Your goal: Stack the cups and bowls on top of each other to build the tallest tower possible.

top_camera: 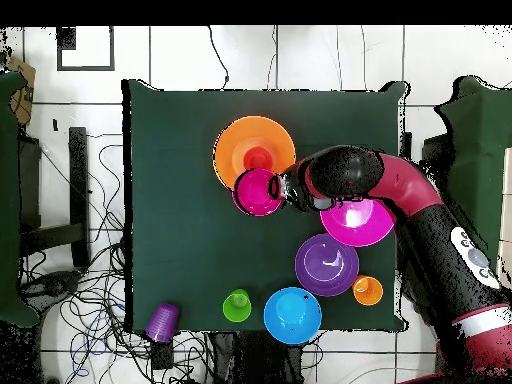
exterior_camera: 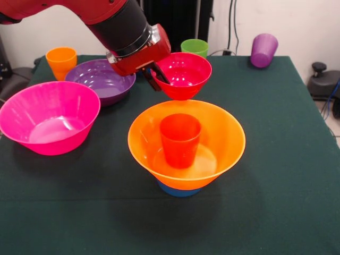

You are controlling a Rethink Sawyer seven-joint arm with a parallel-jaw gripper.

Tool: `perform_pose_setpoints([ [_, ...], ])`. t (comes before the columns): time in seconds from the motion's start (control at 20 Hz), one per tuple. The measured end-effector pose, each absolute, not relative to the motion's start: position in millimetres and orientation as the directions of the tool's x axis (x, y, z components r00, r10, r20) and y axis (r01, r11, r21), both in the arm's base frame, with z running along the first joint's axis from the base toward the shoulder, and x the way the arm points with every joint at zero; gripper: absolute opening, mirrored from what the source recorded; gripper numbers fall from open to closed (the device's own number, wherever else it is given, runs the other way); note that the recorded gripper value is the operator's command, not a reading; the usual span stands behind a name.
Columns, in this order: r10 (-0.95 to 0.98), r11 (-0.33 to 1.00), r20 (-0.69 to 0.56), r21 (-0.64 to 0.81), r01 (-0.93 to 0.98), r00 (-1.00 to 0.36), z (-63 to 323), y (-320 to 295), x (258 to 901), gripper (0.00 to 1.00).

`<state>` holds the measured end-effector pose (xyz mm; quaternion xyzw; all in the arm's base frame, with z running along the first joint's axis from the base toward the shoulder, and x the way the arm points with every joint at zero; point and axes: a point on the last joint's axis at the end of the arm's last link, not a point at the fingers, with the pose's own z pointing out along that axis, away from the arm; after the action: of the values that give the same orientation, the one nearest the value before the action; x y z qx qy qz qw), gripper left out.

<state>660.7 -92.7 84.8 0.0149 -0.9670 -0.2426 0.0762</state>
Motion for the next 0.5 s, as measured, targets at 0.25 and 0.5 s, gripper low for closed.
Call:
perform_pose_setpoints([
  [0.25, -0.065, 0.882, 0.14, 0.472, 0.008, -0.988, 84.8, -92.8, 660.8, 0.0],
  [0.5, -0.063, 0.883, 0.134, 0.47, 0.008, -0.989, 84.9, -92.3, 665.8, 0.0],
])
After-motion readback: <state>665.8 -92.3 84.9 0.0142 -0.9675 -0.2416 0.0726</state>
